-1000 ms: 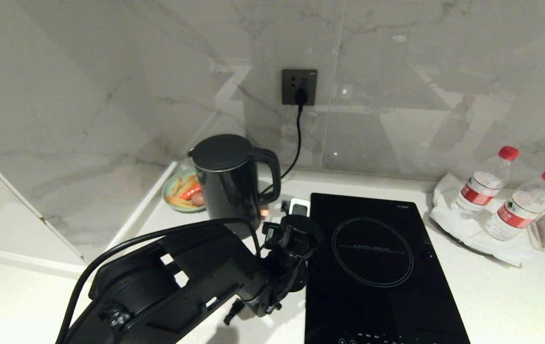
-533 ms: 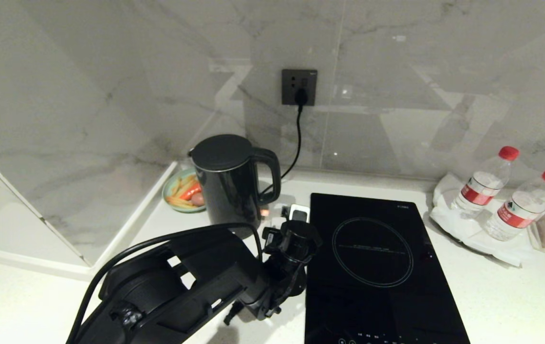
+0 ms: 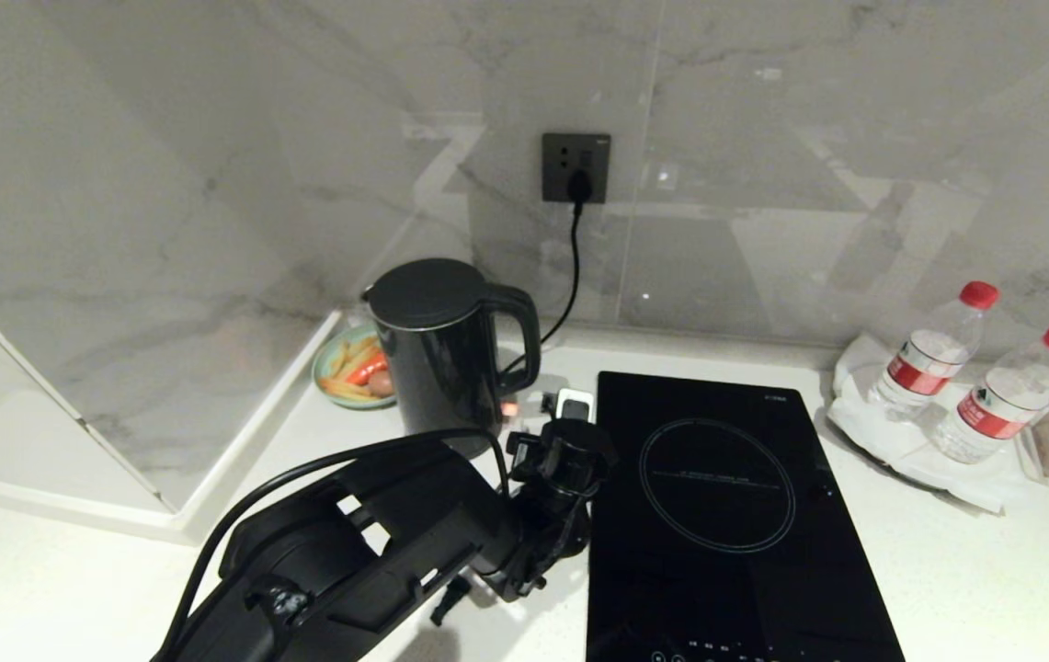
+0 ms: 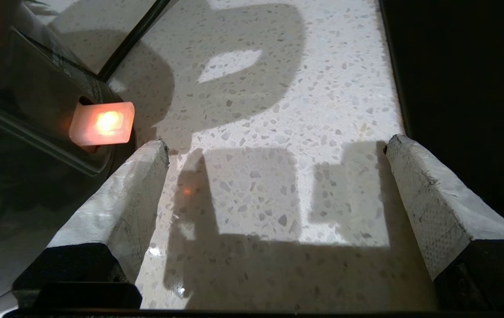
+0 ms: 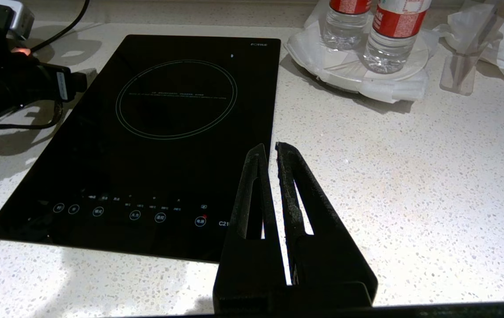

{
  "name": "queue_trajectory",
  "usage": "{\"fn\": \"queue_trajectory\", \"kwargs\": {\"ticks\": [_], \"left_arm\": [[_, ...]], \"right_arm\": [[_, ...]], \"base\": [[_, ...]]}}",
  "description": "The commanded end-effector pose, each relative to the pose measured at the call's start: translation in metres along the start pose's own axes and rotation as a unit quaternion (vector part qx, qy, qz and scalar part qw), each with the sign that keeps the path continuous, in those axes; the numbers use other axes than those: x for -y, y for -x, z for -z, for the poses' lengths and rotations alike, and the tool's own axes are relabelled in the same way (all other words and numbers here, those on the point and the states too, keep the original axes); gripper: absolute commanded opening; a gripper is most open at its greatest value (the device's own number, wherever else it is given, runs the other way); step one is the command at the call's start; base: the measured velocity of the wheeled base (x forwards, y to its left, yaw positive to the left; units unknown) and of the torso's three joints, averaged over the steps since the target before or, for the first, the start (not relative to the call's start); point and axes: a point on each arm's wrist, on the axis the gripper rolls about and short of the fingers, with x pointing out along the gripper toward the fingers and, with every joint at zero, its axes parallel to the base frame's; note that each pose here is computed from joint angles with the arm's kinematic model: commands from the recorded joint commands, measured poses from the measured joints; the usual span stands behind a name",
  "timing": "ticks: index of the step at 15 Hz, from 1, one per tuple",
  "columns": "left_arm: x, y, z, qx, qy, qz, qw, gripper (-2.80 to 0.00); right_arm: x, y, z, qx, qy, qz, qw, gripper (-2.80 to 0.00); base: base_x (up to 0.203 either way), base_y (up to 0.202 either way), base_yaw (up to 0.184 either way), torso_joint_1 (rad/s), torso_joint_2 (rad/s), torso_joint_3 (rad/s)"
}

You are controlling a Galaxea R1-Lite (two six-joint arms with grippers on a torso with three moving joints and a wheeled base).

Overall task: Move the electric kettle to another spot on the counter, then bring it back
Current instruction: Finish boiling water

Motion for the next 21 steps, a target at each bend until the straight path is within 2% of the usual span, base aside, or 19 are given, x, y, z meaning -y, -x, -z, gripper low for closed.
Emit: {"fn": "queue_trajectory", "kwargs": {"ticks": [1, 15, 21], "left_arm": [[0.001, -0.005, 0.004, 0.002, 0.002, -0.004, 1.0, 0.0], [-0.002, -0.005, -0.01, 0.015, 0.013, -0.01, 0.9998, 0.0], [-0.006, 0.008, 0.005, -0.011, -0.009, -0.004, 0.9999, 0.0]], "right_arm": [[0.0, 0.0, 0.0, -0.001, 0.0, 0.0, 1.0, -2.8], [0.0, 0.0, 0.0, -0.001, 0.0, 0.0, 1.0, -2.8], [0.0, 0.0, 0.0, -0.001, 0.0, 0.0, 1.0, -2.8]], "base": [[0.0, 0.0, 0.0, 0.0, 0.0, 0.0], [0.0, 0.0, 0.0, 0.0, 0.0, 0.0], [0.0, 0.0, 0.0, 0.0, 0.0, 0.0]]}}
